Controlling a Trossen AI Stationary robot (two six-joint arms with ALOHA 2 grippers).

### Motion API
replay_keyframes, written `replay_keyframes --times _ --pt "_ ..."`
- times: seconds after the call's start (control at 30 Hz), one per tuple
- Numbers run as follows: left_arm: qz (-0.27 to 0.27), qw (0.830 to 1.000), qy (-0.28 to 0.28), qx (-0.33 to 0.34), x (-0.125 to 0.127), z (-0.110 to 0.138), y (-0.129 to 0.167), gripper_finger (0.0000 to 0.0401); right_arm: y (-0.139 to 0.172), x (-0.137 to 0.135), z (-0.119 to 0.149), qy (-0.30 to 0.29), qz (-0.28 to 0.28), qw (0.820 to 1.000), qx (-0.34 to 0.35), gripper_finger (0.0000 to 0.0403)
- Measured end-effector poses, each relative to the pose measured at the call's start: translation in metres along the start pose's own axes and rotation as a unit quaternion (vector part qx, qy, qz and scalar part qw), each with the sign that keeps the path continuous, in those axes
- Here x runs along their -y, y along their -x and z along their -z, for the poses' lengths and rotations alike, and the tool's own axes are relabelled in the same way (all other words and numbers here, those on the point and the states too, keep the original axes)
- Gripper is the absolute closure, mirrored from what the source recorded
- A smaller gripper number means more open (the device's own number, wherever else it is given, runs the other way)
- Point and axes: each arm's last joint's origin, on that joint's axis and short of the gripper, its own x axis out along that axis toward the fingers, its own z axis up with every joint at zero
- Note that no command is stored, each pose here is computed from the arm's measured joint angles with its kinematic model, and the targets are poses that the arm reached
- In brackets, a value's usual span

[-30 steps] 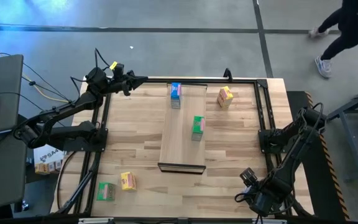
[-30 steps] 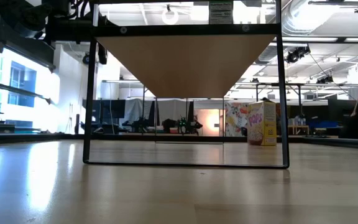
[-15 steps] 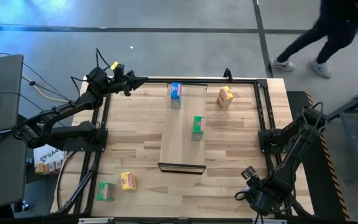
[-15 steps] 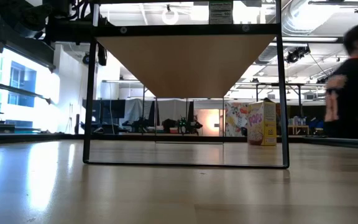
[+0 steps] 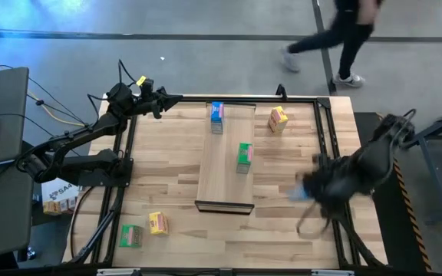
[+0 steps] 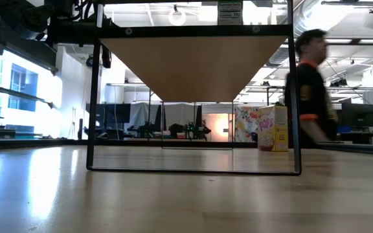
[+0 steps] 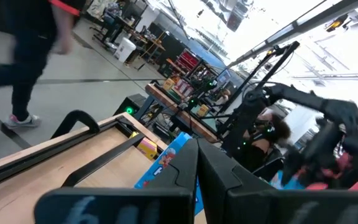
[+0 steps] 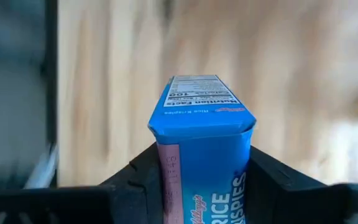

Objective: Stack cereal on shelf
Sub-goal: Put the blue cereal box on the shelf aligned with the other blue cereal box

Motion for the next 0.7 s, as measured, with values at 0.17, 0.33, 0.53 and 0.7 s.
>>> replay_keyframes --times 0.17,0.33,0.53,0.7 --pt "0.000 1.000 0.000 0.000 0.000 0.000 0.000 0.0401 0.040 0.054 -0.016 -0.101 0.127 0.973 0.165 0.0263" --pt "0.000 1.000 0.000 0.000 0.000 0.000 0.000 0.0401 0.062 0.100 -0.025 -0.171 0.244 0.929 0.217 0.0263" --pt "0.000 1.000 0.000 0.000 0.000 0.000 0.000 0.0401 0.050 0.143 -0.060 -0.323 0.175 0.899 0.239 0.0263" --pt "0.000 1.000 0.000 0.000 0.000 0.000 0.000 0.0401 0.030 0.173 -0.097 -0.368 0.096 0.892 0.243 0.0263"
